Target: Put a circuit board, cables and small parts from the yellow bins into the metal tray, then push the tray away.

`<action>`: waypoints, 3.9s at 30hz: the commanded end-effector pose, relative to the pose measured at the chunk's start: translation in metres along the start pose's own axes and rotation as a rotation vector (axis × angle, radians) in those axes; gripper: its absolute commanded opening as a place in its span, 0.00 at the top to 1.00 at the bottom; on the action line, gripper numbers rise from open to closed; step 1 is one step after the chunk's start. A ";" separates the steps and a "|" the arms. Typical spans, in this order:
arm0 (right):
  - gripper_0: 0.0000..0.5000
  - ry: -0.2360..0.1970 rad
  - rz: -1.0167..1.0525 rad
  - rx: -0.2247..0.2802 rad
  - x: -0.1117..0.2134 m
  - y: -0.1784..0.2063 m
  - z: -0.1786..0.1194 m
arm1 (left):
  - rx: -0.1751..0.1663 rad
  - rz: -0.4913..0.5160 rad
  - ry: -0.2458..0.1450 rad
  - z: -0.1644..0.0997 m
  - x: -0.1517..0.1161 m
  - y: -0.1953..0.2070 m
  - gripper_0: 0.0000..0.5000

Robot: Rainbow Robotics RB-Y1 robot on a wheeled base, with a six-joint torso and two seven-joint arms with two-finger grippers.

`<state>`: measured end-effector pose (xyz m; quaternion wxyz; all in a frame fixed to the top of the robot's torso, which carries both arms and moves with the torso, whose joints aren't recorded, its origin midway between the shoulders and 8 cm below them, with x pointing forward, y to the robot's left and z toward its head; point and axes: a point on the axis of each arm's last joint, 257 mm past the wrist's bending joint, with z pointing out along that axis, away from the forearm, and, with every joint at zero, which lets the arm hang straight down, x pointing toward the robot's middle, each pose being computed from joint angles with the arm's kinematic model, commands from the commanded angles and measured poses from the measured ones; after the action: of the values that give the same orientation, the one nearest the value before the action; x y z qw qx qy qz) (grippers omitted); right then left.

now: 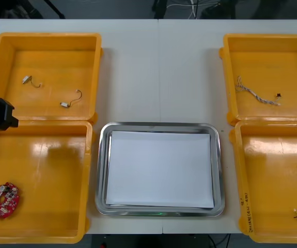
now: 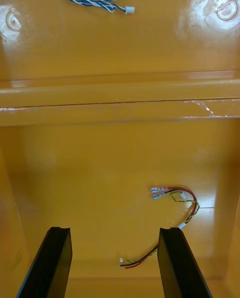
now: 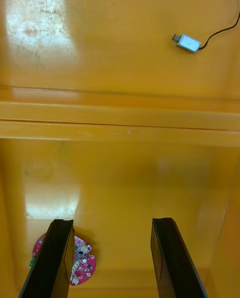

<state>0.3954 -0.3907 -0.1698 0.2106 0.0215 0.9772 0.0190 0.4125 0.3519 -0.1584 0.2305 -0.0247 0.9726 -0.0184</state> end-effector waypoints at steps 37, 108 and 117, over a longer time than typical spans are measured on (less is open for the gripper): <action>0.00 -0.031 0.005 0.051 -0.006 -0.014 -0.015 | -0.051 0.135 -0.018 -0.012 -0.004 0.014 0.06; 0.00 -0.031 0.005 0.051 -0.006 -0.014 -0.015 | -0.051 0.135 -0.018 -0.012 -0.004 0.014 0.06; 0.00 -0.031 0.005 0.051 -0.006 -0.014 -0.015 | -0.051 0.135 -0.018 -0.012 -0.004 0.014 0.06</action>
<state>0.3954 -0.3907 -0.1698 0.2106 0.0215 0.9772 0.0190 0.4125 0.3519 -0.1584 0.2305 -0.0247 0.9726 -0.0184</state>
